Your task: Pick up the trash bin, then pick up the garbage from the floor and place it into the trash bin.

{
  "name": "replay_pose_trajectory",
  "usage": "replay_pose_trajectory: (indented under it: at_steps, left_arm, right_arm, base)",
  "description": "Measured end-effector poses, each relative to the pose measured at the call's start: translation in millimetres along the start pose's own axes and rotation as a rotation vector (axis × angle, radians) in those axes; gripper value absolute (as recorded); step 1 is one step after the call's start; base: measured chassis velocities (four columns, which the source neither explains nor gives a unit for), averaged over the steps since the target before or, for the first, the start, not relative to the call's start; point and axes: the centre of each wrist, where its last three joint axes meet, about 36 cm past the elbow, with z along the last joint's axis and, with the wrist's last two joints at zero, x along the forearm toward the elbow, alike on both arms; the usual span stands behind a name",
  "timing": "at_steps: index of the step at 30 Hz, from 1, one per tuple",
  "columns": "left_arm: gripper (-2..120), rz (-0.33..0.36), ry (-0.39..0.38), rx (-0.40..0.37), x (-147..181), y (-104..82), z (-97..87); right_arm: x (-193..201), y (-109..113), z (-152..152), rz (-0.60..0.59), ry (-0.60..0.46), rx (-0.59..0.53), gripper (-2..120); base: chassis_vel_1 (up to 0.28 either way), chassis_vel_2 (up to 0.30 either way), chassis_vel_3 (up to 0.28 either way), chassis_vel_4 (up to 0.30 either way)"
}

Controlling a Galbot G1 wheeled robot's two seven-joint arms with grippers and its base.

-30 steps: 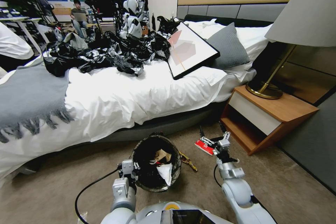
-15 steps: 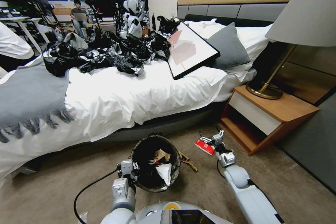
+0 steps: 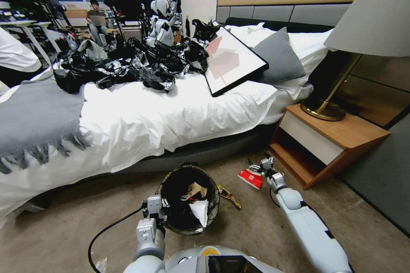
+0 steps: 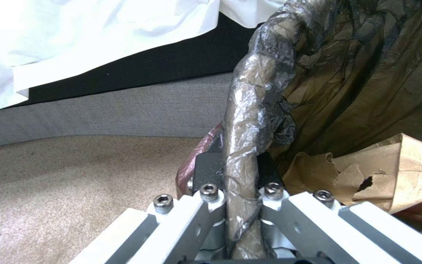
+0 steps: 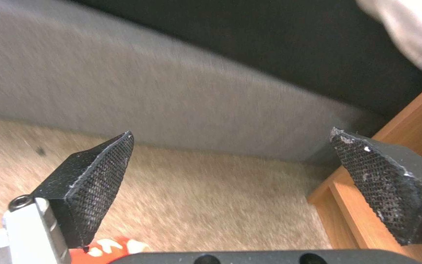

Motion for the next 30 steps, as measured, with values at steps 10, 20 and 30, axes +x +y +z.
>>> replay_pose_trajectory:
  at_steps: [10, 20, 30]
  left_arm:
    - [0, -0.005, 0.004, -0.009, 1, 0.1, 1.4]
    - [0, -0.013, 0.007, -0.016, 4, 0.0, 1.9]
    - [0, -0.024, 0.008, -0.025, 6, -1.0, 2.9]
  right_arm:
    - [-22, -7, 12, -0.016, 0.118, 0.003, 100]
    - [-50, -20, 5, -0.045, 0.258, 0.005, 100]
    - [-73, -7, 7, -0.122, 0.279, 0.022, 100]
  base:
    - [0.0, 0.0, 0.0, 0.0]
    - [0.0, 0.0, 0.0, 0.0]
    - [0.0, 0.0, 0.0, 0.0]
